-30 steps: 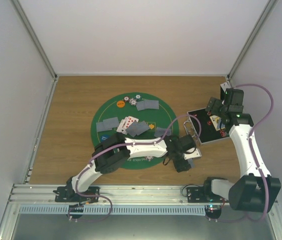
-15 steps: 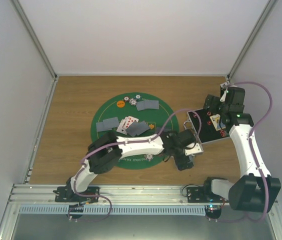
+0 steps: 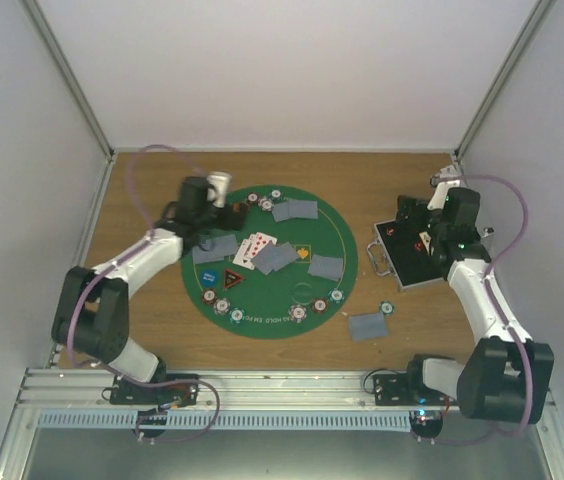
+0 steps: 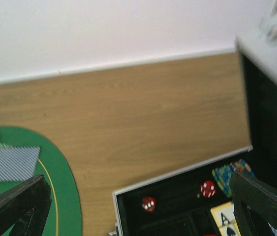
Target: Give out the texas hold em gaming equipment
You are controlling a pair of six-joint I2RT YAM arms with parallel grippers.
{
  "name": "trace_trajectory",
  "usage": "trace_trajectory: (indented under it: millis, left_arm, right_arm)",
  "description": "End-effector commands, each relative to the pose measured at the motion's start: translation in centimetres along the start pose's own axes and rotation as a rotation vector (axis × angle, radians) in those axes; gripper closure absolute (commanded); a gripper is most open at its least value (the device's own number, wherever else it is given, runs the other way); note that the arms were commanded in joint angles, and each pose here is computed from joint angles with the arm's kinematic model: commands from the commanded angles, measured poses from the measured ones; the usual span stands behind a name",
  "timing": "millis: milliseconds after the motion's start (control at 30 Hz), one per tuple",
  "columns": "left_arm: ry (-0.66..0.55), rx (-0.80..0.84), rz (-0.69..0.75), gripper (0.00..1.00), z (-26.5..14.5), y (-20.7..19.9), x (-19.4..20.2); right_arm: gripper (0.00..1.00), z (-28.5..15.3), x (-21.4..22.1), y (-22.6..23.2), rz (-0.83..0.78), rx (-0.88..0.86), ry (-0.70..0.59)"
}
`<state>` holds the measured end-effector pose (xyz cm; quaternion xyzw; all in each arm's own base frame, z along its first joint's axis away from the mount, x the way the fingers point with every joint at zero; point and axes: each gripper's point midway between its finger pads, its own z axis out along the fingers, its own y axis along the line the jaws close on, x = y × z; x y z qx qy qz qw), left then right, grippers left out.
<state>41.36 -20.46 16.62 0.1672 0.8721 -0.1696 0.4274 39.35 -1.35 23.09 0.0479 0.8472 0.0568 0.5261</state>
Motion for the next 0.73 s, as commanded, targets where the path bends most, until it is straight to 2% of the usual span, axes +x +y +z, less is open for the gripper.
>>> trace_trajectory:
  millis: [0, 133, 233, 433, 700]
  left_arm:
    - [-0.202, -0.219, -0.233, 0.02, -4.0, 11.2, 0.0]
    - [-0.344, -0.411, -0.338, 0.01, -8.2, 17.8, 2.5]
    - [-0.379, -0.538, -0.409, 0.01, -10.4, 21.0, 4.7]
    - [-0.376, -0.618, -0.377, 0.01, -11.3, 21.5, 7.6]
    - [-0.423, -0.623, -0.311, 0.01, -12.2, 20.9, 7.9]
  right_arm:
    - [0.00, 0.7, 0.8, -0.3, -0.066, -0.012, -0.135]
    - [0.00, 1.7, 4.5, -2.5, -0.055, 0.087, -0.134]
    - [0.00, 2.6, 6.5, -3.4, -0.038, 0.121, -0.117]
    - [0.00, 3.9, 7.3, -4.6, -0.058, 0.173, -0.132]
    - [0.00, 4.2, 8.4, -5.4, -0.043, 0.209, -0.164]
